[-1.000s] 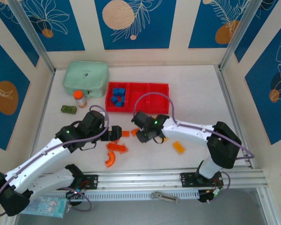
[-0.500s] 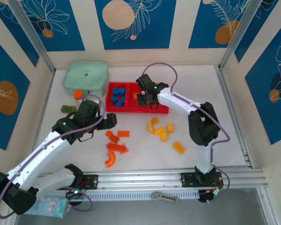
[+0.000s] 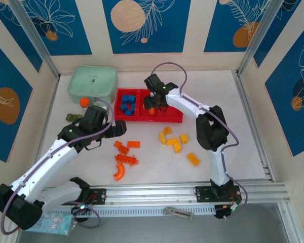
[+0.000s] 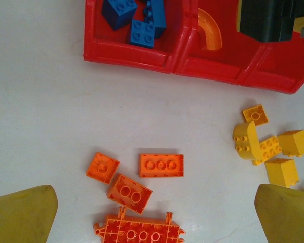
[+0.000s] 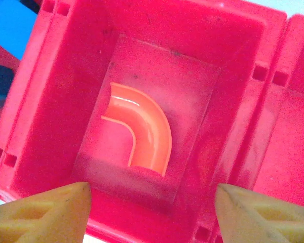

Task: Sort the legos into containers by color
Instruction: Place the lego in the container, then pick up the lego from the bottom-center of the table.

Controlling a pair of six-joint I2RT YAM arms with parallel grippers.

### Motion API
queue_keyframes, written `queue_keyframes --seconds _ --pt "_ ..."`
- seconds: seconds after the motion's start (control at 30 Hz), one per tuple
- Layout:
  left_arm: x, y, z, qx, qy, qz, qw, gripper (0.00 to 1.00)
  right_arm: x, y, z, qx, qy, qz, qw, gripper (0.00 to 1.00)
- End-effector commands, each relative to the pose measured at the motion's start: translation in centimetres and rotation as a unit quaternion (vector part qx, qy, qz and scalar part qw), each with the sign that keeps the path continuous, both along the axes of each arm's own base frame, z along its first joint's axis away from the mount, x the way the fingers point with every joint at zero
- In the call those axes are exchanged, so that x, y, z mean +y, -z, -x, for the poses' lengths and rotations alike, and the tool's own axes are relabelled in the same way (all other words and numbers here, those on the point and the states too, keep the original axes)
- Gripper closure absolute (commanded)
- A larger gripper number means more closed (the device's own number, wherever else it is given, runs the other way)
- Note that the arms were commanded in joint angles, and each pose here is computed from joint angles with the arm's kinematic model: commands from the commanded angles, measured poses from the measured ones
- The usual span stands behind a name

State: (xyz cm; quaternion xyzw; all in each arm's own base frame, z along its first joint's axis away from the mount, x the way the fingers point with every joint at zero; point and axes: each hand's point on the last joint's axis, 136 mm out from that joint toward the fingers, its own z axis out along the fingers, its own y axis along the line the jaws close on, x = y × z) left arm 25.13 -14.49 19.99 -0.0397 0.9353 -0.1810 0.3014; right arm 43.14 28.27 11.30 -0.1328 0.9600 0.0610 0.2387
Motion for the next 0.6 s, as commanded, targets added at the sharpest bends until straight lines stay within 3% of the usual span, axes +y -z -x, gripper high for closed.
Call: queue_keyframes --seconds 0.0,0.57 --pt "-0.2 -1.2 0.4 -0.012 0.013 0.017 1.0 0.01 0.8 -3.1 2.9 -0.003 -0.025 -0.036 0.999 0.32" --pt "1.1 2.2 5.2 0.05 0.013 0.041 0.998 0.01 3.2 -0.2 16.7 0.058 -0.132 -0.039 0.989 0.21"
